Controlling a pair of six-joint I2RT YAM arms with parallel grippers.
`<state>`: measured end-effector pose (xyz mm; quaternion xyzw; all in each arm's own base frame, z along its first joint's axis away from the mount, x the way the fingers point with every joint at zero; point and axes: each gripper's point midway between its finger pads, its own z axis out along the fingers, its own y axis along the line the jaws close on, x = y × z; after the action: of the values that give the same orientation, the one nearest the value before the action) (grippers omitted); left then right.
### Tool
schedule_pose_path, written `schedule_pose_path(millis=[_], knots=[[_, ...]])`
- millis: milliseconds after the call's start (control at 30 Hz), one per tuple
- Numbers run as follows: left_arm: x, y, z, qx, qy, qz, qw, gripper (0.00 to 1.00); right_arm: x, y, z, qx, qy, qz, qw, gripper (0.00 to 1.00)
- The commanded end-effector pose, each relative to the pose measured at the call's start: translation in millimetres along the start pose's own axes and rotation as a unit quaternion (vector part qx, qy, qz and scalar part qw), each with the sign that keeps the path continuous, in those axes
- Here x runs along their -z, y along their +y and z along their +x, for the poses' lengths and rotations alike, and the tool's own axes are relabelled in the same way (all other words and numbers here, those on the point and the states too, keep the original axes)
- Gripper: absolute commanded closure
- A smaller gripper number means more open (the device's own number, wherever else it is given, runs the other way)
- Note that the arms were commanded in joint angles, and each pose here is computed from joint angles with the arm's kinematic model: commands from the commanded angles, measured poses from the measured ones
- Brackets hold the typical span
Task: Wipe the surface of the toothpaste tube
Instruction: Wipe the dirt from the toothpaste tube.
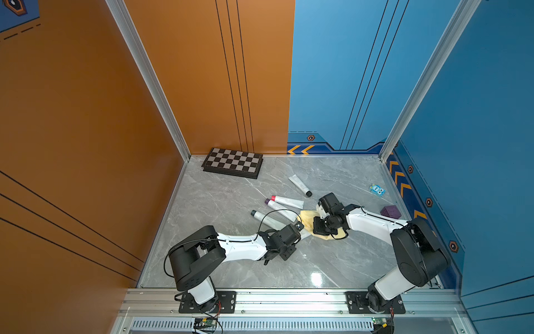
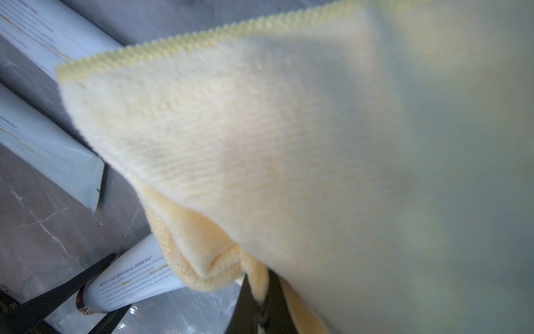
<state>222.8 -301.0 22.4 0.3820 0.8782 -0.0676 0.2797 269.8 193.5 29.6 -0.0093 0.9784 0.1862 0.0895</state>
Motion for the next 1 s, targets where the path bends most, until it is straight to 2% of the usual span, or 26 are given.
schedule_pose_path(millis=[0, 200, 467, 533, 667, 800, 967], knots=[[-11.8, 10.2, 60.3, -0.019, 0.1, -0.02, 0.995, 0.86, -5.0, 12.9, 21.8, -0.002, 0.042, -0.028, 0.999, 1.0], [-10.9, 10.4, 59.7, -0.017, 0.099, -0.019, 0.995, 0.86, 1.4, 42.6, 20.5, -0.014, 0.047, -0.1, 0.994, 1.0], [-10.4, 10.7, 59.3, -0.016, 0.098, -0.018, 0.995, 0.86, -20.6, 79.8, 32.6, -0.032, 0.09, -0.181, 0.979, 1.0], [-10.4, 11.2, 59.4, -0.015, 0.098, -0.019, 0.995, 0.86, -27.6, 76.1, 35.2, -0.034, 0.096, -0.17, 0.98, 1.0], [-9.8, 12.0, 59.0, -0.009, 0.097, -0.017, 0.995, 0.86, -25.0, 38.6, 24.8, -0.052, 0.07, -0.109, 0.99, 1.0], [-7.8, 14.2, 57.9, 0.009, 0.096, -0.007, 0.995, 0.86, 6.0, -0.7, 2.4, -0.068, 0.011, -0.046, 0.997, 1.0], [0.5, 14.3, 54.3, 0.026, 0.084, 0.006, 0.996, 0.85, 42.0, -12.1, -13.9, -0.082, -0.033, -0.042, 0.995, 1.0]])
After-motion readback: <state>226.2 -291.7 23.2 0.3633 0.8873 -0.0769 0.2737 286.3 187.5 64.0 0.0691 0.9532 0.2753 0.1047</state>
